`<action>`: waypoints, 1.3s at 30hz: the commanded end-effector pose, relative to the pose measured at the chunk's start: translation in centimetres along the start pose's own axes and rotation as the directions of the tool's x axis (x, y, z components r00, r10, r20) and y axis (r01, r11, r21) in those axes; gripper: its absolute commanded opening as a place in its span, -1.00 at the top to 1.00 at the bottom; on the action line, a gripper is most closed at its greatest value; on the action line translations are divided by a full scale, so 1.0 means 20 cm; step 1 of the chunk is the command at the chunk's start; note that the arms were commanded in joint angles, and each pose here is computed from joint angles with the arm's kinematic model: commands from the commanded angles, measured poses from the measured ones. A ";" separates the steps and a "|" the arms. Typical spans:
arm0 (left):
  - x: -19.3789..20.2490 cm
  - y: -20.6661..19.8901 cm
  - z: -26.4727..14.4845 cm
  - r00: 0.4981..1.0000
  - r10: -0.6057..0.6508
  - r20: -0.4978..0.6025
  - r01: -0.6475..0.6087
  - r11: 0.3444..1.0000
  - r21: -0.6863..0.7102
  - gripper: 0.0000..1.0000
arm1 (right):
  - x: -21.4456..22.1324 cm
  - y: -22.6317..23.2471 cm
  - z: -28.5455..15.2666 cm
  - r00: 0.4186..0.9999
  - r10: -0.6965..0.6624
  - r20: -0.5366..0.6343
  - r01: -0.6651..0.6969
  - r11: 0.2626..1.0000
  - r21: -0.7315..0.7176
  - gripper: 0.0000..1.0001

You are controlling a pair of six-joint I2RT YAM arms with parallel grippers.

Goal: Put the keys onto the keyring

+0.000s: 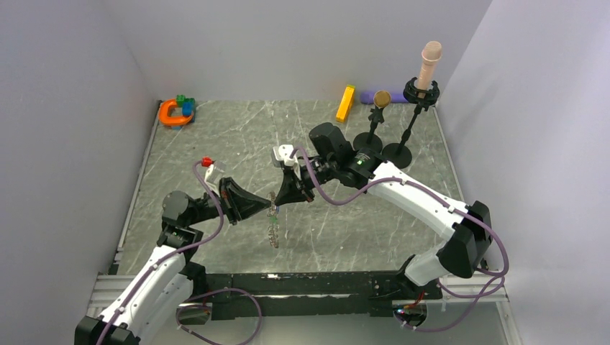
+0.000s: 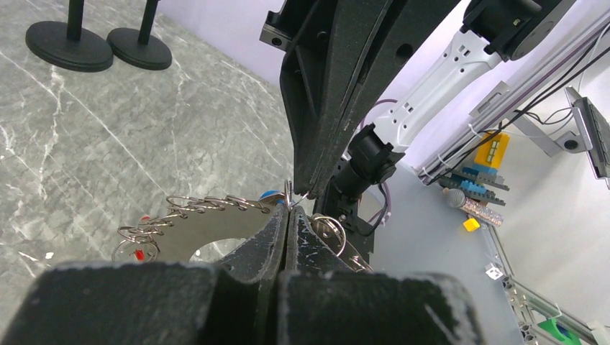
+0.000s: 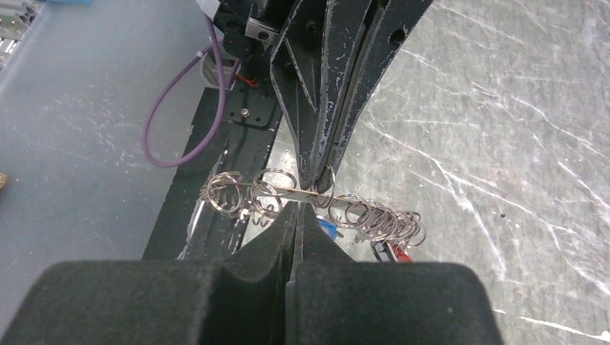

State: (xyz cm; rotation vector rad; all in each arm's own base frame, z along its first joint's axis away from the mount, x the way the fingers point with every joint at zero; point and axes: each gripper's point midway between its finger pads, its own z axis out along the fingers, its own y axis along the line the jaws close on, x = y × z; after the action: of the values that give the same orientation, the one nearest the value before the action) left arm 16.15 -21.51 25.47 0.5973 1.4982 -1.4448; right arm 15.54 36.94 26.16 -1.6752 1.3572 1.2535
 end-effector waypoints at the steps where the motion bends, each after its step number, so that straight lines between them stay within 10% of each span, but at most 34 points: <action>1: -0.14 -0.08 0.00 0.989 0.091 0.114 -0.097 0.994 0.046 1.00 | 0.00 0.05 -0.01 1.000 -0.009 -0.010 0.008 1.000 -0.006 1.00; 31: -0.21 -0.09 -0.03 0.934 0.200 0.297 -0.219 0.975 0.035 1.00 | -0.04 0.03 0.00 1.000 -0.006 0.014 0.005 1.000 0.013 1.00; 39: -0.19 -0.09 -0.04 0.929 0.219 0.298 -0.241 0.970 0.037 1.00 | -0.05 0.05 -0.01 1.000 -0.021 0.017 0.020 1.000 0.005 0.56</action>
State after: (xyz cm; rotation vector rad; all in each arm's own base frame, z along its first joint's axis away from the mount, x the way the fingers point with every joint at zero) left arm 16.59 -20.76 26.95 0.5289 1.2562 -1.3995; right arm 15.58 37.42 26.24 -1.6586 1.3600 1.2443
